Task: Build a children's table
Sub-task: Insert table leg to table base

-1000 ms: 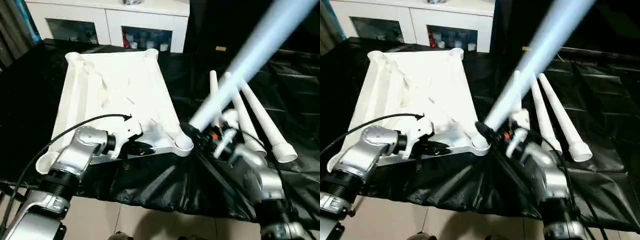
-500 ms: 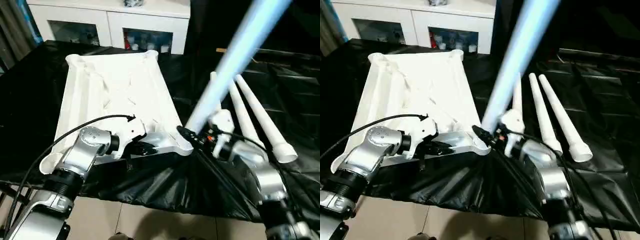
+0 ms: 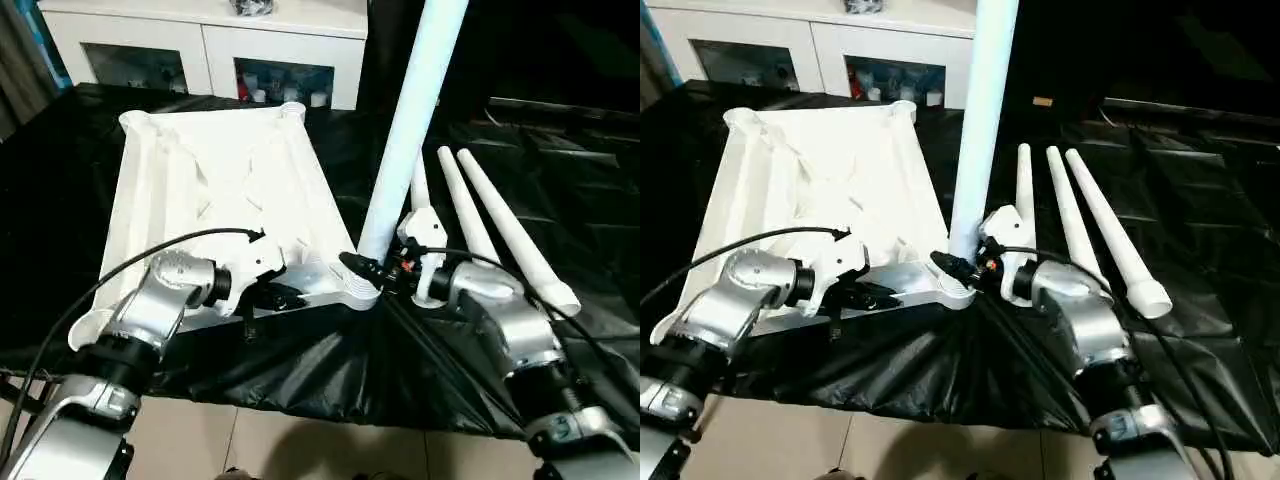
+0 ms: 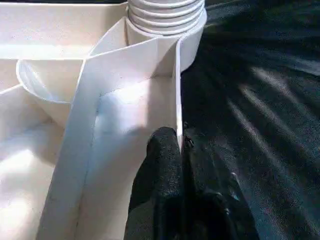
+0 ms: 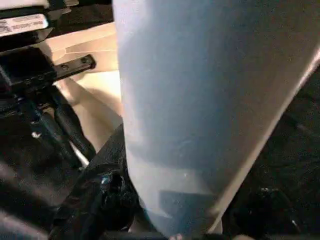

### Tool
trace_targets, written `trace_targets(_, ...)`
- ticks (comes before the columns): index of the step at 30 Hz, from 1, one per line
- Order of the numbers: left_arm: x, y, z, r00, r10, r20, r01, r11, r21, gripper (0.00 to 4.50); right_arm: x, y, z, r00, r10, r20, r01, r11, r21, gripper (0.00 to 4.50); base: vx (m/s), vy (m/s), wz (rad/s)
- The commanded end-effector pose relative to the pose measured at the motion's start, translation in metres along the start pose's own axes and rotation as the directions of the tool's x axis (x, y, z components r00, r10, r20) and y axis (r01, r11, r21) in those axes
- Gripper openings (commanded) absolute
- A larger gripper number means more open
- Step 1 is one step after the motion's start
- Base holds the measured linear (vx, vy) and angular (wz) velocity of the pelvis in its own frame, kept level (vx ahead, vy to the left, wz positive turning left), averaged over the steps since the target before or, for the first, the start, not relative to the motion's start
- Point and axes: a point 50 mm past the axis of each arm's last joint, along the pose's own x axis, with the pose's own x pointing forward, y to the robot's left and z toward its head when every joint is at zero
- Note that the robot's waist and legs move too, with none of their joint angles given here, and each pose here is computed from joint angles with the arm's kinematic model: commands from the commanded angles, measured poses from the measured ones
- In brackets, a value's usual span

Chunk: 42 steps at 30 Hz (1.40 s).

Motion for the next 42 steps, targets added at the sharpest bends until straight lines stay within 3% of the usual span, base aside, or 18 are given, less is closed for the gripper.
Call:
trace_targets(1,0.007,-0.002,0.017,0.997,-0.065,0.033,0.062,0.995,0.08,0.0,0.002,0.025,-0.049,0.975,0.128,-0.179,-0.105,0.985,0.134,1.88,0.0,0.0,0.0)
trace_targets(11,0.009,-0.009,0.021,0.979,-0.204,0.016,0.2,0.97,0.14,0.0,-0.01,0.044,-0.048,0.946,0.299,-0.127,-0.284,0.95,0.126,1.88,0.0,0.0,0.0)
trace_targets(17,0.008,-0.006,0.021,0.981,-0.191,0.019,0.187,0.974,0.131,0.0,-0.012,0.048,-0.05,0.945,0.306,-0.117,-0.292,0.949,0.123,1.88,0.0,0.0,0.0)
trace_targets(20,0.008,-0.002,0.022,0.988,-0.149,0.029,0.145,0.983,0.116,0.0,-0.009,0.042,-0.05,0.964,0.243,-0.103,-0.229,0.965,0.13,1.88,0.0,0.0,0.0)
trace_targets(23,0.01,0.004,0.025,0.997,-0.064,0.054,0.059,0.995,0.084,0.0,-0.003,0.027,-0.049,0.992,0.078,-0.095,-0.065,0.988,0.138,1.88,0.0,0.0,0.0)
trace_targets(25,0.013,0.008,0.029,0.996,0.037,0.085,-0.039,0.999,0.027,0.0,0.002,0.009,-0.05,0.983,-0.138,-0.119,0.153,0.979,0.132,1.88,0.0,0.0,0.0)
trace_targets(27,0.015,0.008,0.032,0.991,0.082,0.101,-0.081,0.997,-0.014,0.0,0.004,0.002,-0.052,0.961,-0.24,-0.138,0.258,0.956,0.136,1.88,0.0,0.0,0.0)
trace_targets(29,0.016,0.007,0.033,0.99,0.099,0.104,-0.096,0.995,-0.033,0.0,0.005,0.001,-0.052,0.954,-0.264,-0.142,0.284,0.947,0.147,1.88,0.0,0.0,0.0)
trace_targets(31,0.022,0.003,0.037,0.978,0.177,0.109,-0.169,0.982,-0.084,0.0,0.011,-0.002,-0.056,0.918,-0.352,-0.185,0.384,0.905,0.184,1.88,0.0,0.0,0.0)
trace_targets(32,0.026,-0.001,0.04,0.971,0.21,0.114,-0.198,0.974,-0.106,0.0,0.015,-0.002,-0.059,0.903,-0.375,-0.211,0.414,0.891,0.186,1.88,0.0,0.0,0.0)
trace_targets(33,0.037,-0.015,0.047,0.961,0.249,0.118,-0.231,0.962,-0.148,0.0,0.023,0.0,-0.062,0.88,-0.406,-0.245,0.455,0.869,0.194,1.88,0.0,0.0,0.0)
trace_targets(38,0.054,-0.032,0.049,0.961,0.249,0.119,-0.23,0.961,-0.151,0.0,0.039,0.011,-0.06,0.894,-0.372,-0.249,0.429,0.871,0.238,1.88,0.0,0.0,0.0)
trace_targets(42,0.054,-0.034,0.049,0.959,0.265,0.102,-0.246,0.955,-0.162,0.0,0.046,0.014,-0.059,0.897,-0.363,-0.252,0.42,0.878,0.23,1.88,0.0,0.0,0.0)
